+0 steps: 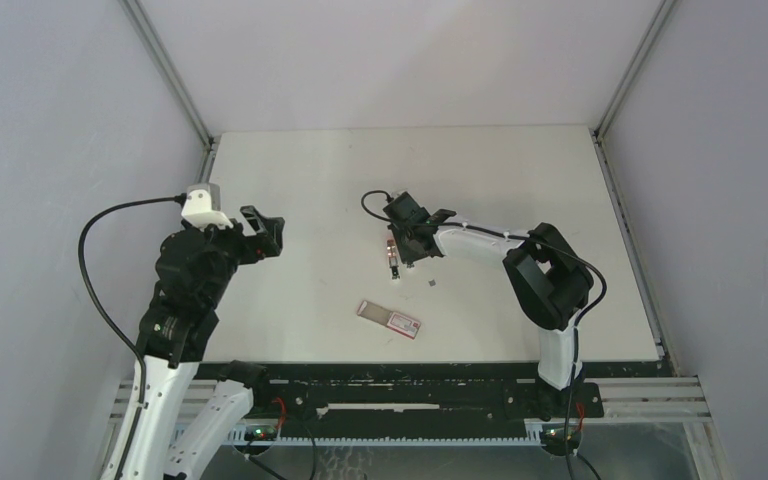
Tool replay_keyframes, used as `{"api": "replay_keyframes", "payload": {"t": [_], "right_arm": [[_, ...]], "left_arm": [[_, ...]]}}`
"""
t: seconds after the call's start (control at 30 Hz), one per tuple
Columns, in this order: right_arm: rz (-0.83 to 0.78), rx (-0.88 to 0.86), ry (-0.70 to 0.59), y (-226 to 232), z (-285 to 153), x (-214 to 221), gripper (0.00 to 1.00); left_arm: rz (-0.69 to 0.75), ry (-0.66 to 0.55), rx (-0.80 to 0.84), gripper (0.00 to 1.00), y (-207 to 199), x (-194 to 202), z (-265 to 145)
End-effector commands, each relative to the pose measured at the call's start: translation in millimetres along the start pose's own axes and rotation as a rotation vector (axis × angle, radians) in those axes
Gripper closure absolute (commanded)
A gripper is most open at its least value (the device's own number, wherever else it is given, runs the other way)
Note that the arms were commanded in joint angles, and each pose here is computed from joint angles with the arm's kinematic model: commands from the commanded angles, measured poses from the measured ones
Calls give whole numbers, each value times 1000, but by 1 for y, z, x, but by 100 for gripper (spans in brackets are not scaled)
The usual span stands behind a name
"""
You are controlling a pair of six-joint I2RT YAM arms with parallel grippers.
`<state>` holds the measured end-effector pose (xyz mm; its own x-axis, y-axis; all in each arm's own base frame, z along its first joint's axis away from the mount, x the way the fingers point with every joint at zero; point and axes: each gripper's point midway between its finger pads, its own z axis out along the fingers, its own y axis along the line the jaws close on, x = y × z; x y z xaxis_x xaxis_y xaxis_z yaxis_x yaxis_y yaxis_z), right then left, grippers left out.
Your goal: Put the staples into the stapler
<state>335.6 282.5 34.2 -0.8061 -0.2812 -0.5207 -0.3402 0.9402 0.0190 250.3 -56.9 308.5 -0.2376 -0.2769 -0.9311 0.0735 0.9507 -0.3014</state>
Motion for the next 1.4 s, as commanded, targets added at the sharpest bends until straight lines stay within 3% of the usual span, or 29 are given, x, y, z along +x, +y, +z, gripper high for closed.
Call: {"api": "replay_keyframes", "payload": {"t": [0.0, 0.67, 1.1, 1.23, 1.37], "right_arm": [[3, 0, -50, 2, 1, -20, 86], [5, -15, -50, 4, -1, -20, 71], [16, -44, -128, 2, -50, -42, 65], [7, -47, -121, -7, -72, -29, 63], [41, -24, -31, -17, -74, 10, 62]], "left_arm": [[-14, -29, 16, 9, -2, -3, 2], [-17, -26, 14, 9, 0, -2, 4], [-23, -18, 2, 9, 4, 2, 6], [-25, -17, -2, 9, 6, 3, 7], [-33, -14, -3, 9, 7, 4, 8]]}}
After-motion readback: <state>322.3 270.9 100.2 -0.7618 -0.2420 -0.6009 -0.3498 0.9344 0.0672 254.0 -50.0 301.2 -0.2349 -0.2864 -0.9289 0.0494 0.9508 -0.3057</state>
